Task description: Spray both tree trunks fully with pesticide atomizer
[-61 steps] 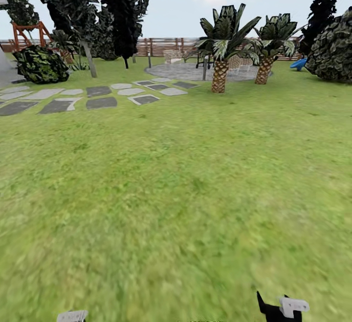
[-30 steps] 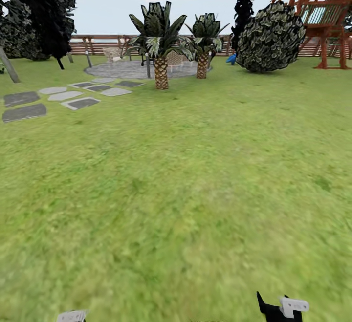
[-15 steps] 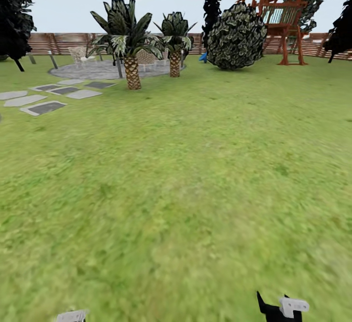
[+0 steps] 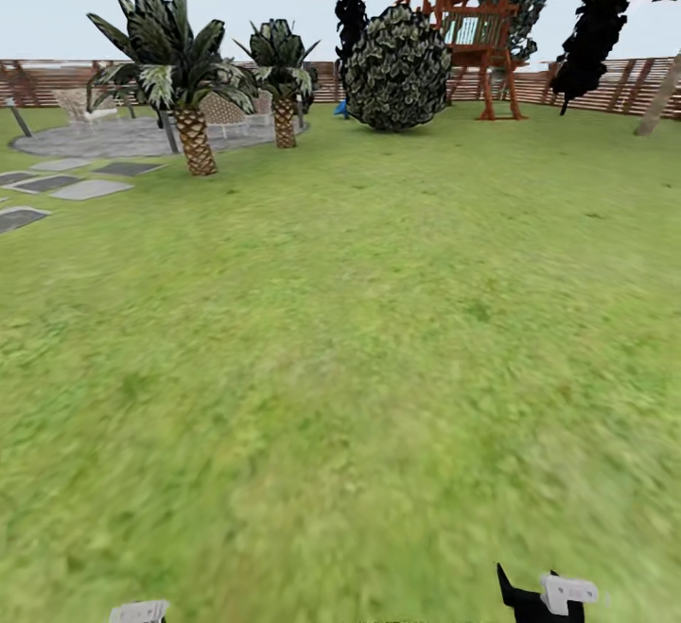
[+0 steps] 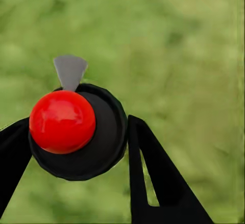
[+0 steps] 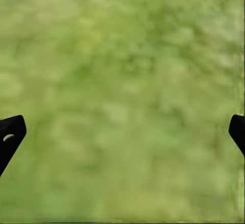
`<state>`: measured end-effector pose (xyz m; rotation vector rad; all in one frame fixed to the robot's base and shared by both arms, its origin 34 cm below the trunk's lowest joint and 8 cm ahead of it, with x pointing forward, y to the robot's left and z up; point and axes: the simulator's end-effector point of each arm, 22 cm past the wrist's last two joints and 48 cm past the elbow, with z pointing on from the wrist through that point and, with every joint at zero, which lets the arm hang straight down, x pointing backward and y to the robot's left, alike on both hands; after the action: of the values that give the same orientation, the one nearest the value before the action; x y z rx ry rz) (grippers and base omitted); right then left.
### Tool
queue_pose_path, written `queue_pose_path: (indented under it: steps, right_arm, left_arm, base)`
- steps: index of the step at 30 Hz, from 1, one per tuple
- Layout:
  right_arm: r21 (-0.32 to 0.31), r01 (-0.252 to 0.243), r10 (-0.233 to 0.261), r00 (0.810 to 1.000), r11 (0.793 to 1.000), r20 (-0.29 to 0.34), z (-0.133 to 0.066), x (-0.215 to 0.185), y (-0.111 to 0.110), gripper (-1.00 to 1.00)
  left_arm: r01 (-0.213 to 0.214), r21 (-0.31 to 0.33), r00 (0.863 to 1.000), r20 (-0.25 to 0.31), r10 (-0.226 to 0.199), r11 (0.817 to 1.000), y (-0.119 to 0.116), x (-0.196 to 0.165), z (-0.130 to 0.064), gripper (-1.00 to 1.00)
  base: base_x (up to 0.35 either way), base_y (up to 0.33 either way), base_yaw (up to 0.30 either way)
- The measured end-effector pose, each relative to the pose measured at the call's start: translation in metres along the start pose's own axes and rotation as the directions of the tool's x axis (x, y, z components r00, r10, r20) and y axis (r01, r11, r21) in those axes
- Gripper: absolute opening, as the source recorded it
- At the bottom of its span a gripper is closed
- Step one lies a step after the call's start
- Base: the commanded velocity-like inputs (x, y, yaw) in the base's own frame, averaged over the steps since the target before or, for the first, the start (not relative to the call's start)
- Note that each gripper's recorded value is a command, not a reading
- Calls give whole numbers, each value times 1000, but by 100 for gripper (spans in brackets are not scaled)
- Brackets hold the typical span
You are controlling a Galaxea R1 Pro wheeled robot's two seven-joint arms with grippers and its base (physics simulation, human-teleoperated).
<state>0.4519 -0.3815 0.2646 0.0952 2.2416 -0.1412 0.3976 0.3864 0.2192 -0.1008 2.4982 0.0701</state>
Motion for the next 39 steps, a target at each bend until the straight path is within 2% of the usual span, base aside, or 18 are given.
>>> queue_pose_path:
  steps: [33, 39]
  right_arm:
    - [-1, 1, -1, 1000, 1000, -13, 0, 6, 1, 100]
    - [0, 1, -1, 1000, 1000, -16, 0, 7, 1, 100]
  left_arm:
    - [-1, -1, 1000, -12, 1, 1000, 0, 5, 1, -100]
    - [-1, -2, 1000, -15, 1, 1000, 1, 7, 1, -100]
  base:
    - [0, -274, -283]
    - [0, -171, -283]
